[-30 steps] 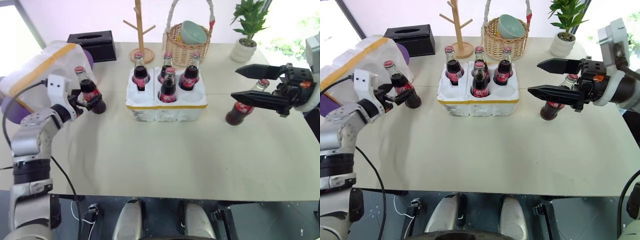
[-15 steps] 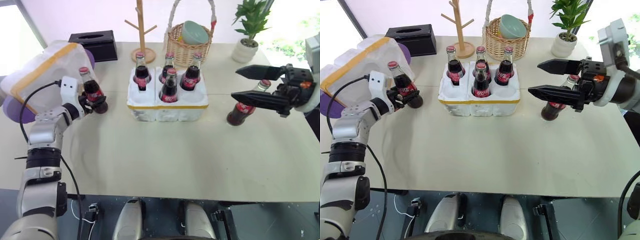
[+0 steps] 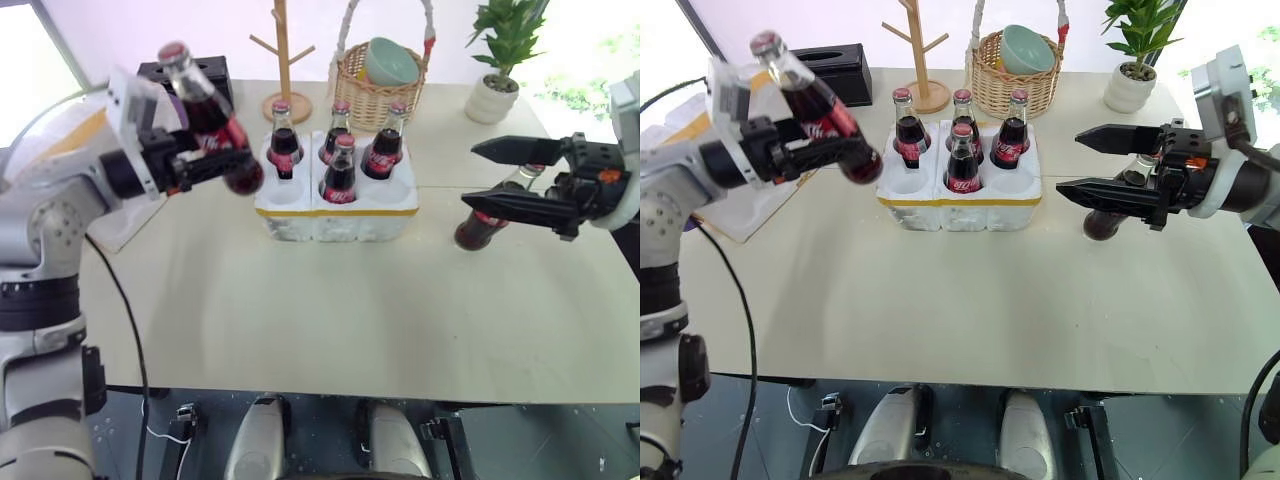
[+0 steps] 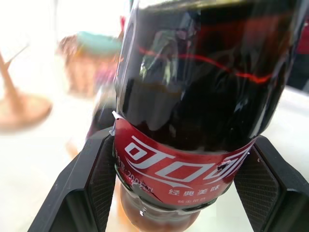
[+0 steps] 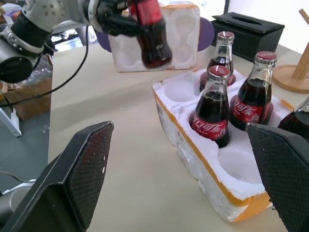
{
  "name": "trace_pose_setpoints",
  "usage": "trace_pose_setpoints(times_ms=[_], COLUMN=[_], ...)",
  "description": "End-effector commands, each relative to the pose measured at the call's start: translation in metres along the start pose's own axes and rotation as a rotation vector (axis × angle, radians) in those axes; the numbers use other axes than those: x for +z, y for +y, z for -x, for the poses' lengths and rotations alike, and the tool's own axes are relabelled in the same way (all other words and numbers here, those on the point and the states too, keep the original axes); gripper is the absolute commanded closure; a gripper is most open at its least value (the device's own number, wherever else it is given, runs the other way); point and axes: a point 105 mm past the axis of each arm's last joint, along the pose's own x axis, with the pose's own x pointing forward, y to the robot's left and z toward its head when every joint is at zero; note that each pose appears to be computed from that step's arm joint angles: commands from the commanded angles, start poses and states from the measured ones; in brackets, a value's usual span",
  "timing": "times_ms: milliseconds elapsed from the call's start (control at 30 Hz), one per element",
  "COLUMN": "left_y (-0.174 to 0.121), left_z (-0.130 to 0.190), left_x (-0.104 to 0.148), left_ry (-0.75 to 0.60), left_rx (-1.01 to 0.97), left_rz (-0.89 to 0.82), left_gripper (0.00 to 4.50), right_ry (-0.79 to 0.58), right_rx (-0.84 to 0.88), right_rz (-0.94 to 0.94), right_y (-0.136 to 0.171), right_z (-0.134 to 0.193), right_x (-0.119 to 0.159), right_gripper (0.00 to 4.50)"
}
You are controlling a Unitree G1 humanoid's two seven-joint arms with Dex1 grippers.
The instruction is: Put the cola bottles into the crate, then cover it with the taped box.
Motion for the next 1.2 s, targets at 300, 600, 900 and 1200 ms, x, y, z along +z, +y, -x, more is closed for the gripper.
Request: trace_pose_setpoints(times_ms=[300, 600, 900, 1200], left_y=[0.018, 0.018, 0.015, 0.000], left_z=[-0.051, -0.067, -0.044, 0.040], left_x=[-0.049, -0.107, -0.075, 0.028], left_ry=[0.141, 0.248, 0.162, -0.041], left_rx=[0.029, 0.080, 0.047, 0.006], left_rz=[-0.098, 0.001, 0.031, 0.022], left_gripper=[1.69, 1.69, 0.05, 0.05], right_ry=[-0.032, -0.039, -0.051, -0.036], right_rx=[-0.041, -0.060, -0.054, -0.057], right_rz=[0.055, 0.053, 0.046, 0.051], right_y=[0.007, 0.005, 0.004, 0.000], right_z=[0.006, 0.001, -0.001, 0.001], right_x=[0.011, 0.006, 0.004, 0.002], right_gripper=[0.00, 0.00, 0.00, 0.00])
